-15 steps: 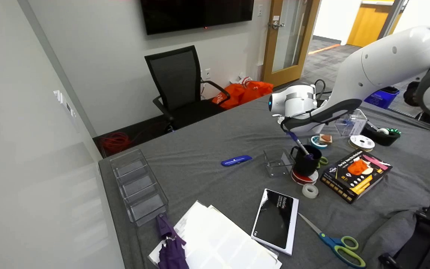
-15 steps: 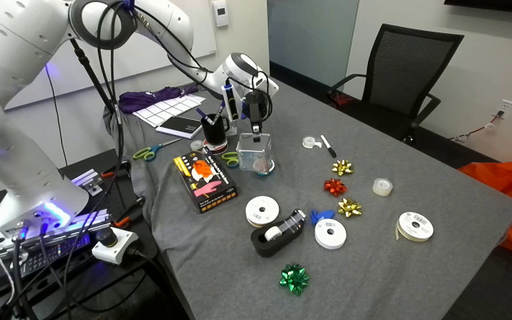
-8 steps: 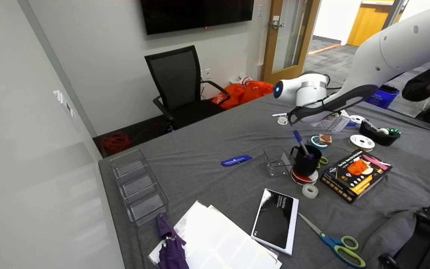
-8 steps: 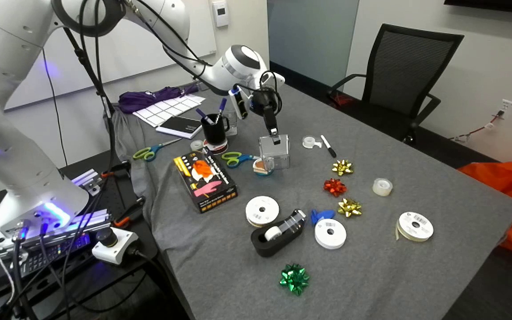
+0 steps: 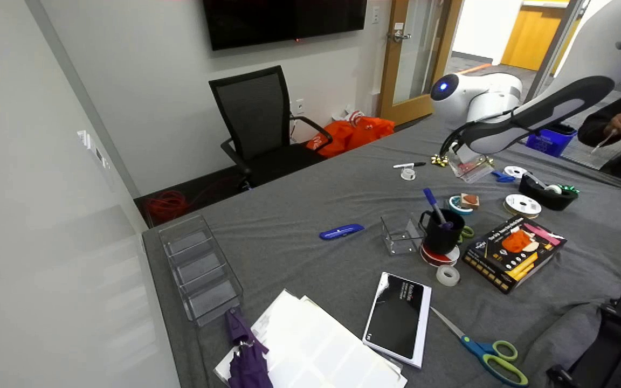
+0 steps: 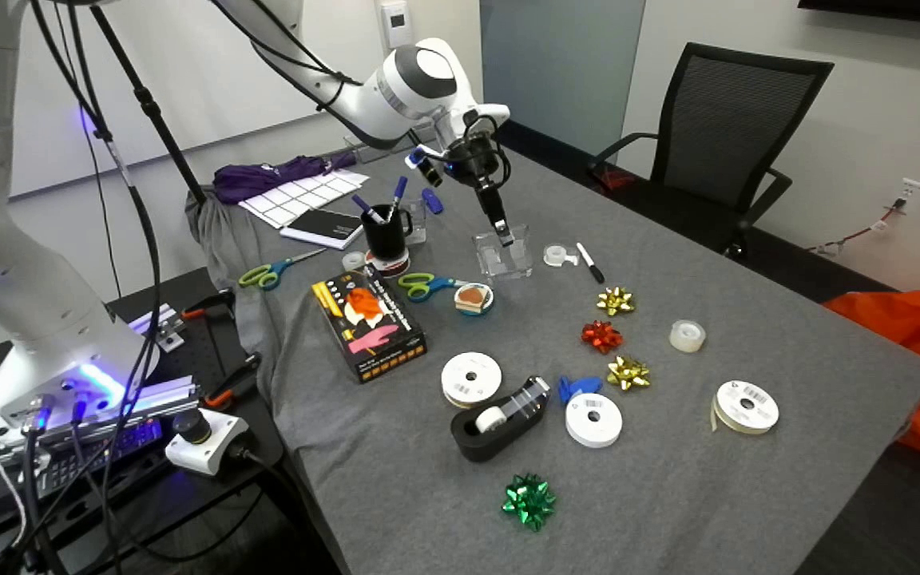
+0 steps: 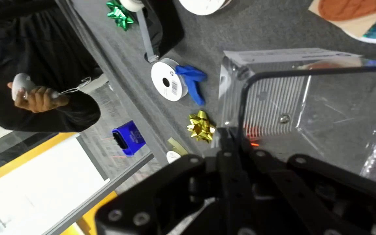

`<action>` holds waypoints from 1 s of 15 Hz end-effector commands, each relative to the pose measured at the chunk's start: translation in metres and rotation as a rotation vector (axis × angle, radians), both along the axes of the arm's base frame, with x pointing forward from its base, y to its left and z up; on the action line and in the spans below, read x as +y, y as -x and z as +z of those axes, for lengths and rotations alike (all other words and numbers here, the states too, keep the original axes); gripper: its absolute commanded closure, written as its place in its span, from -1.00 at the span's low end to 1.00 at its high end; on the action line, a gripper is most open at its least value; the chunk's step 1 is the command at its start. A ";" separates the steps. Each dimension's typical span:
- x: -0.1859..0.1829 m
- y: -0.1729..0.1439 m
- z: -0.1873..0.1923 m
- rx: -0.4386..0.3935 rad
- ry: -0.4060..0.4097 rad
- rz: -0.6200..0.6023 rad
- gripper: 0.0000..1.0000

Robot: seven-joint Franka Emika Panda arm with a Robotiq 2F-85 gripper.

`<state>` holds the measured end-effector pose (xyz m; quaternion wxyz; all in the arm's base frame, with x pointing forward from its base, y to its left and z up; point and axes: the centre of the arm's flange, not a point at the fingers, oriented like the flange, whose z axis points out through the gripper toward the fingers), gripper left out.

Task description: Put the green CD holder on the table

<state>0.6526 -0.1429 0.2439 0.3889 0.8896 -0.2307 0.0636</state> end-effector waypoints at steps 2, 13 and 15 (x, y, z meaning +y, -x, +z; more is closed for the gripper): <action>0.013 0.015 -0.002 -0.128 -0.224 0.013 0.98; 0.029 0.010 -0.034 -0.345 -0.729 0.006 0.98; 0.025 0.011 -0.043 -0.337 -0.759 0.010 0.98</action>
